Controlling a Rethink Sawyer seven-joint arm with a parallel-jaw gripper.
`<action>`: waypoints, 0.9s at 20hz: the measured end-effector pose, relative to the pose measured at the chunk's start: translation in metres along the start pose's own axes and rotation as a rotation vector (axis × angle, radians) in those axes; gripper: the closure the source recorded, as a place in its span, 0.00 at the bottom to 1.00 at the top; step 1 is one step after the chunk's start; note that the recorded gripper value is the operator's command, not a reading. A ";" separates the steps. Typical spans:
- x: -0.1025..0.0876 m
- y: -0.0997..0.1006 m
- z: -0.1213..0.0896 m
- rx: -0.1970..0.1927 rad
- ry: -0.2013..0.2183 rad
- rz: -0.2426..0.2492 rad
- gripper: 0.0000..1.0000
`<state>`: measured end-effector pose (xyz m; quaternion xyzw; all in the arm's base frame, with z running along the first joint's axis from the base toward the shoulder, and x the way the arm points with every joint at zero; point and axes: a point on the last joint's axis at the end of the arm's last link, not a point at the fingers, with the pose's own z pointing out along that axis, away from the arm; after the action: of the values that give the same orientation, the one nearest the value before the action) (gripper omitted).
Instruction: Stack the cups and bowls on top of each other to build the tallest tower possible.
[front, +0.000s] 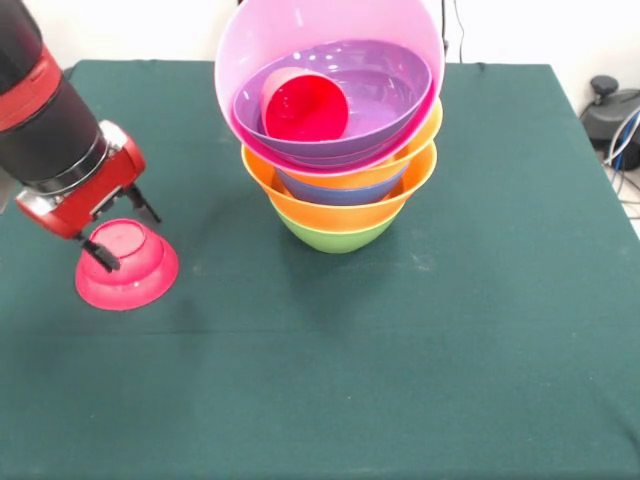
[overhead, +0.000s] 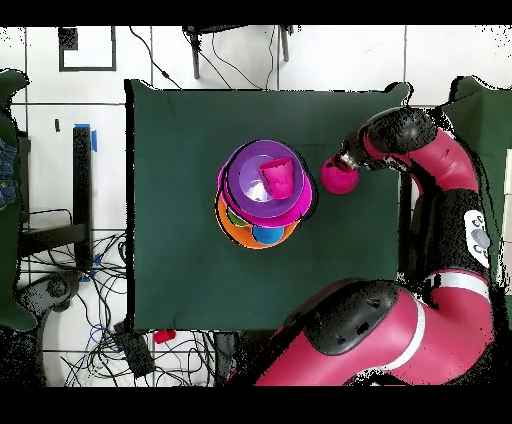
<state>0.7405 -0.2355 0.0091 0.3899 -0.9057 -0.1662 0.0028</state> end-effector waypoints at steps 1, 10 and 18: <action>0.000 0.006 0.001 -0.023 0.022 -0.002 0.00; 0.002 0.009 0.003 -0.031 0.068 -0.004 0.00; 0.016 0.006 0.005 -0.028 0.097 0.012 0.00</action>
<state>0.7244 -0.2416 0.0037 0.3920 -0.9045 -0.1595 0.0533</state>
